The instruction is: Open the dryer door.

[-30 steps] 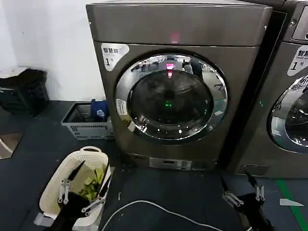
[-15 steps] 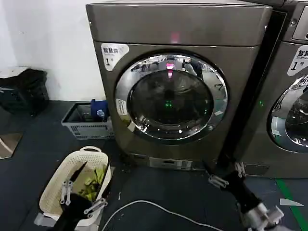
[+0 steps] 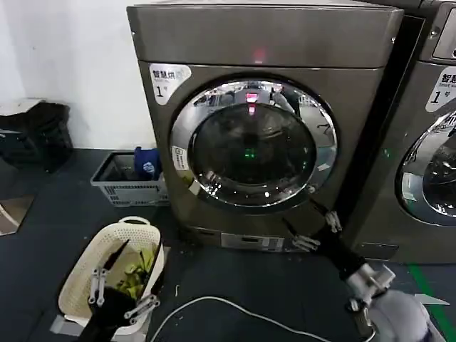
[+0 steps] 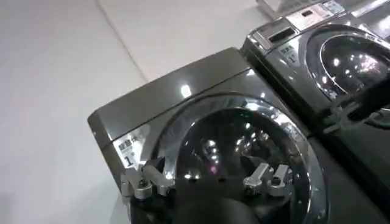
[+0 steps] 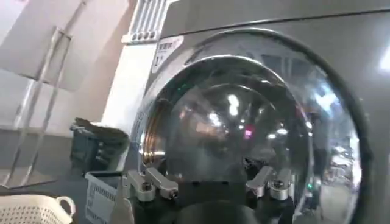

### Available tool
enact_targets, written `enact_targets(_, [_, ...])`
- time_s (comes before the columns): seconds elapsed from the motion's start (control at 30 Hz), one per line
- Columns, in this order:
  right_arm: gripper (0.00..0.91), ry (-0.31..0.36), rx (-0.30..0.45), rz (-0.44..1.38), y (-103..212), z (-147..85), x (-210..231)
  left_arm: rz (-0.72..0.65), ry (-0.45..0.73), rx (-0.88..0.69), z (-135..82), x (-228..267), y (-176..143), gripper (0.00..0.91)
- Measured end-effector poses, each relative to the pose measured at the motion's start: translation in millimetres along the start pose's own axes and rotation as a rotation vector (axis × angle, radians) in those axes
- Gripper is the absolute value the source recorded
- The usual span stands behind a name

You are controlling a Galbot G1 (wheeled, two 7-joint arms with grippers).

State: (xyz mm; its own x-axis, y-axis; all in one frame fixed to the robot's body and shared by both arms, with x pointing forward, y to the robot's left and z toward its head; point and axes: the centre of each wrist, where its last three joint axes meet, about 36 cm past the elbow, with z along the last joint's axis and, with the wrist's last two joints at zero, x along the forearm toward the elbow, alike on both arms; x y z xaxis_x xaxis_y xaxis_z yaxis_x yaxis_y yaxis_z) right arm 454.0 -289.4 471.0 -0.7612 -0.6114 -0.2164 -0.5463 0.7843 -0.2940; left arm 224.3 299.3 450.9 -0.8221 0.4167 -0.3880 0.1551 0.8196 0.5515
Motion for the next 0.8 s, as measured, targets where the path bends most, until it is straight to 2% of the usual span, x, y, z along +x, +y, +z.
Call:
enact_targets(0.37, [0.907,-0.012,0.000,-0.045,-1.2,10.4,-63.3,-0.009,0.010,-0.004,-0.9,3.6,-0.7,0.907])
enact_targets(0.8, [0.907,-0.038,0.014,-0.101,6.0,7.0,-132.2,-0.018,0.014,-0.011,-2.8,5.1,1.0,0.907])
